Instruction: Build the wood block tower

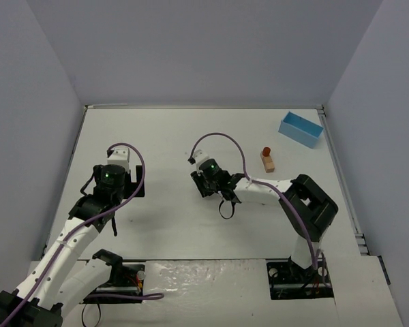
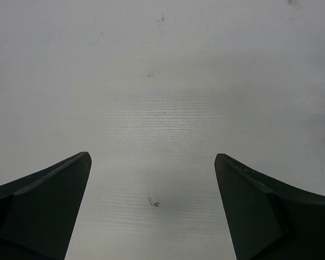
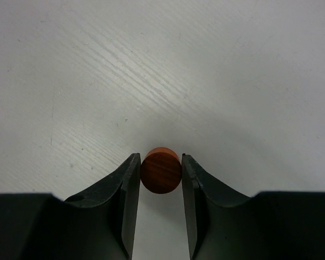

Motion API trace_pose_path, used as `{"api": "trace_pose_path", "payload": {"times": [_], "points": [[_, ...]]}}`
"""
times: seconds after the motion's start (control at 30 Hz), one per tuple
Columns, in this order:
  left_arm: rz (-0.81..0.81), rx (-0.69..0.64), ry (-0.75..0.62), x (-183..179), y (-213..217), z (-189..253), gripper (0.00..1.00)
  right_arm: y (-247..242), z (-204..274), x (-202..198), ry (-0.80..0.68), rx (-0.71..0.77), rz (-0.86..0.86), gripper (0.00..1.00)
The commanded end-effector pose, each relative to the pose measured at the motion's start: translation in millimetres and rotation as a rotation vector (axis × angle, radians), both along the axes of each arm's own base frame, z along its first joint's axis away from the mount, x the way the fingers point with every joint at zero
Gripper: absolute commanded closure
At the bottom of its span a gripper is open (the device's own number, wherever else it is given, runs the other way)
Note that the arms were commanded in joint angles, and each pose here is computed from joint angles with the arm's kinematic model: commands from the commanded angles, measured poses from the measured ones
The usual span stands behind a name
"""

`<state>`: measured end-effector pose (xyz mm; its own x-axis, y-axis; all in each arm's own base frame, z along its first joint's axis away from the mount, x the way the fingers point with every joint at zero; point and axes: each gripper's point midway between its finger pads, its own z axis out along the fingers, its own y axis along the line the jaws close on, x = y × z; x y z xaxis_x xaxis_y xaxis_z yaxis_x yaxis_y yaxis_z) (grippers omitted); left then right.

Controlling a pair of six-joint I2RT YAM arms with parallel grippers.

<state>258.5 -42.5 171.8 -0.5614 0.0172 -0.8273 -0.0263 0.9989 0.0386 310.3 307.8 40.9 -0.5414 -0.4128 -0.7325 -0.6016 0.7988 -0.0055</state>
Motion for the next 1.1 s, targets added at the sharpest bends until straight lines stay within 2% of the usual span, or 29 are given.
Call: {"api": "trace_pose_path", "payload": {"times": [0.0, 0.27, 0.53, 0.77, 1.07], "points": [[-0.015, -0.019, -0.08, 8.9, -3.6, 30.8, 0.03, -17.4, 106.2, 42.2, -0.18, 0.105, -0.115, 1.0], [-0.022, -0.021, -0.084, 9.0, -4.6, 32.9, 0.03, -127.0, 173.0, 100.8, -0.263, 0.12, -0.326, 1.0], [-0.027, -0.015, -0.078, 11.0, -5.5, 31.0, 0.03, -216.4, 166.0, 146.1, -0.245, 0.103, -0.504, 1.0], [-0.026, -0.003, -0.078, 13.0, -4.5, 31.2, 0.03, -244.8, 142.1, 164.8, -0.182, 0.101, -0.543, 1.0], [-0.018, 0.014, -0.071, 16.1, -2.4, 29.5, 0.03, -251.4, 113.2, 171.5, -0.131, 0.052, -0.536, 1.0]]}}
